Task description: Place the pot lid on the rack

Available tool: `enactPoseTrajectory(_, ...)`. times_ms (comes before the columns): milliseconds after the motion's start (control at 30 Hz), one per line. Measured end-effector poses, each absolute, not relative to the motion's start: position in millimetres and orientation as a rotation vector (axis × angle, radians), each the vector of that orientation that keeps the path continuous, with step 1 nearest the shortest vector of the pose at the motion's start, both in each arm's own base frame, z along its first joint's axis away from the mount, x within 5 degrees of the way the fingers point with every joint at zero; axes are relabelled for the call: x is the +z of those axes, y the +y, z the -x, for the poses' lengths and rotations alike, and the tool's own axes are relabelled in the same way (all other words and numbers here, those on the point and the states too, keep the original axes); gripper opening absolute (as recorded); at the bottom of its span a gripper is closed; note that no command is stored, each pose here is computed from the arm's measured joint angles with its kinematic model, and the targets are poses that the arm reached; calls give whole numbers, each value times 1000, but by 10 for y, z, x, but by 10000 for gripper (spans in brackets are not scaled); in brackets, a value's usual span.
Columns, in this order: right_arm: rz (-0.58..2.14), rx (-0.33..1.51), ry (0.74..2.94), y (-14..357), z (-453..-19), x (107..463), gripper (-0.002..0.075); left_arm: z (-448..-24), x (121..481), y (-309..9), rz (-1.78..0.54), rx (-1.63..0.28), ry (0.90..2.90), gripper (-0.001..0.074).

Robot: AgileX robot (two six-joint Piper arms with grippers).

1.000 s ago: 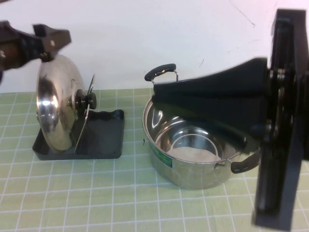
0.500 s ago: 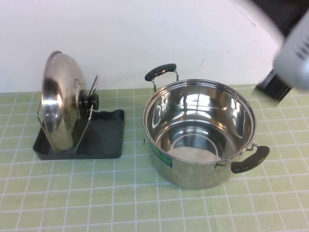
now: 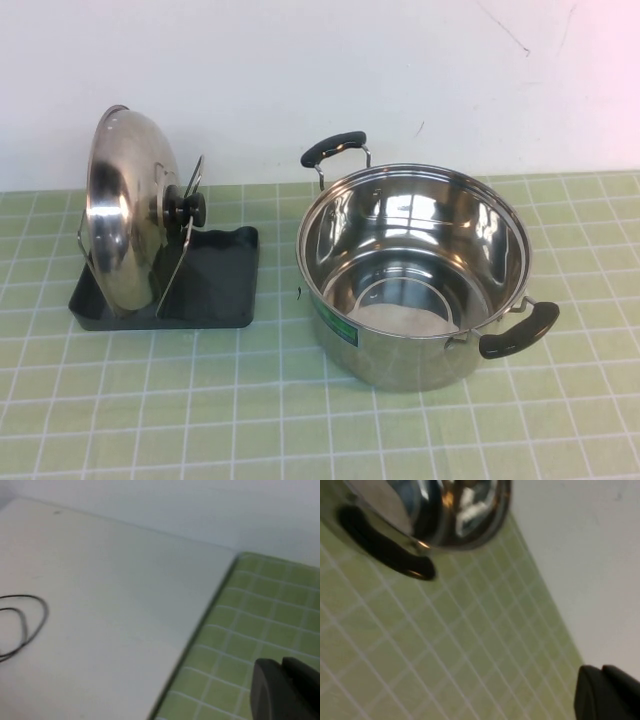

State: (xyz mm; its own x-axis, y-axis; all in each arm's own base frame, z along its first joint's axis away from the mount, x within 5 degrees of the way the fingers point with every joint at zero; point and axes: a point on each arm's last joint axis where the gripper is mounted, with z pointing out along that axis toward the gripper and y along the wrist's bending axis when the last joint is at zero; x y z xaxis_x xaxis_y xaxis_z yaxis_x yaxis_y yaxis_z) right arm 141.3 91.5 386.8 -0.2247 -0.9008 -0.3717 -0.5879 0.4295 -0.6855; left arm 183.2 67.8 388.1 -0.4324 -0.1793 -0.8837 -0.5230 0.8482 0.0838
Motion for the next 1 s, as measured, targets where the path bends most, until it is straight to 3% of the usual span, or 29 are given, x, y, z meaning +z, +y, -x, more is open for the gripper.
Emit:
enactPoseTrajectory(167,1184,-183,1839,708,-1022,3979,-1,-1388,4009,384,387,175,1959,1)
enactPoseTrajectory(333,1105,-81,1759,393,-713,3947,-1,-831,3915,64,219,-48,1877,2)
enactPoseTrajectory(467,1051,1,1702,252,-552,3725,-1,-490,3702,-148,83,-183,1812,2)
enactPoseTrajectory(767,1065,102,1634,350,-536,2899,-1,-489,3147,-206,78,-273,1869,1)
enactPoseTrajectory(1000,1077,115,1687,375,-547,2662,-1,-531,3057,-189,96,-271,1868,1)
